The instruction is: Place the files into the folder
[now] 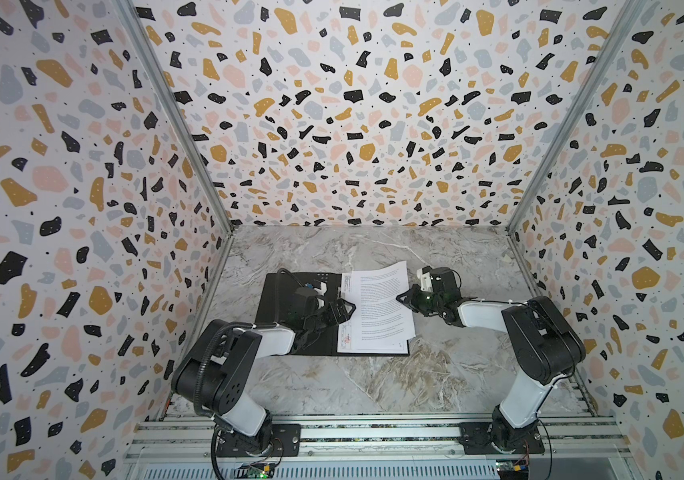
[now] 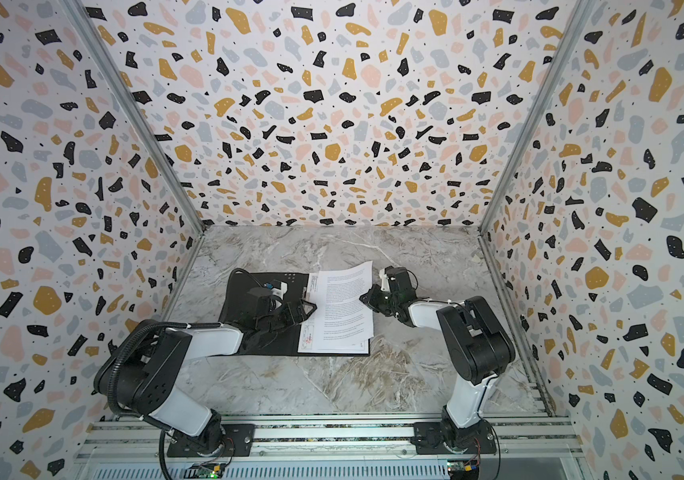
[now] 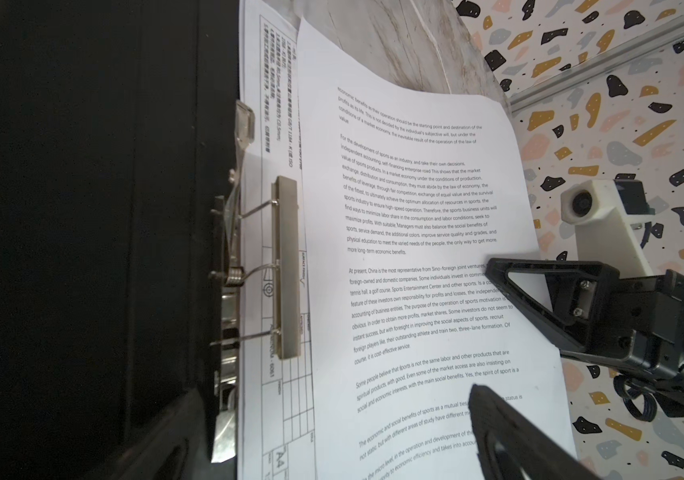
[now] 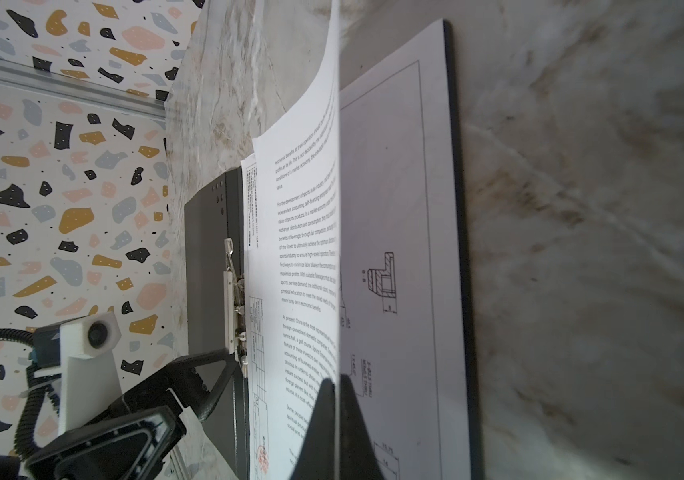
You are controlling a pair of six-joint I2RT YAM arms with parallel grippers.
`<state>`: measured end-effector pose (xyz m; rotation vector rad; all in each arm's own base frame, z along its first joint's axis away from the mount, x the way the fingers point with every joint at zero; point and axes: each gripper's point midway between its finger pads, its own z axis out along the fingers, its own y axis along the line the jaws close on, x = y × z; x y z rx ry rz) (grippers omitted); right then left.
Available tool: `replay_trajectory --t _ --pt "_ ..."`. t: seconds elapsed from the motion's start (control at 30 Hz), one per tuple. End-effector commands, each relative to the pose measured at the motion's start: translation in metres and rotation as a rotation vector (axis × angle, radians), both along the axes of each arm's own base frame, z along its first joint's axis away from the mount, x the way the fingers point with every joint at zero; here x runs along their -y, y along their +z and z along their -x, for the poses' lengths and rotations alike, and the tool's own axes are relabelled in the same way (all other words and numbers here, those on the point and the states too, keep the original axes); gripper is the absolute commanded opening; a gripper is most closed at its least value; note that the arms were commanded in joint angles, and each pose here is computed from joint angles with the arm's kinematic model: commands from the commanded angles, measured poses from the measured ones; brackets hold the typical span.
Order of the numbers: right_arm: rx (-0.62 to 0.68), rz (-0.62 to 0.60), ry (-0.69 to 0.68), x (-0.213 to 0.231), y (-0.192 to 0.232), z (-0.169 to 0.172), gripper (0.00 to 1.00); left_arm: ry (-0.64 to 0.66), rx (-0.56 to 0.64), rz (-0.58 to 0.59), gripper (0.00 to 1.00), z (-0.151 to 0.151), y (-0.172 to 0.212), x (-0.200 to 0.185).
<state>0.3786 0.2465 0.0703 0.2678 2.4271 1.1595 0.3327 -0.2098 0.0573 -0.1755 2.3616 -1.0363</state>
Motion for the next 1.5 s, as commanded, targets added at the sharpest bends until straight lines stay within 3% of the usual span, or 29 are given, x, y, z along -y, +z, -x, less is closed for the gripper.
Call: replay_trajectory --t 0.0,0.93,1.47 --pt "0.010 -0.009 0.002 0.000 0.003 -0.002 0.00 -0.029 0.044 0.036 1.00 -0.005 0.013 0.013" --pt "0.082 0.031 0.097 0.019 0.013 -0.006 0.00 -0.096 0.052 0.105 1.00 0.007 0.020 0.065" --pt "0.091 0.027 0.113 0.029 0.011 -0.003 0.00 -0.106 0.051 0.108 1.00 0.010 0.018 0.070"
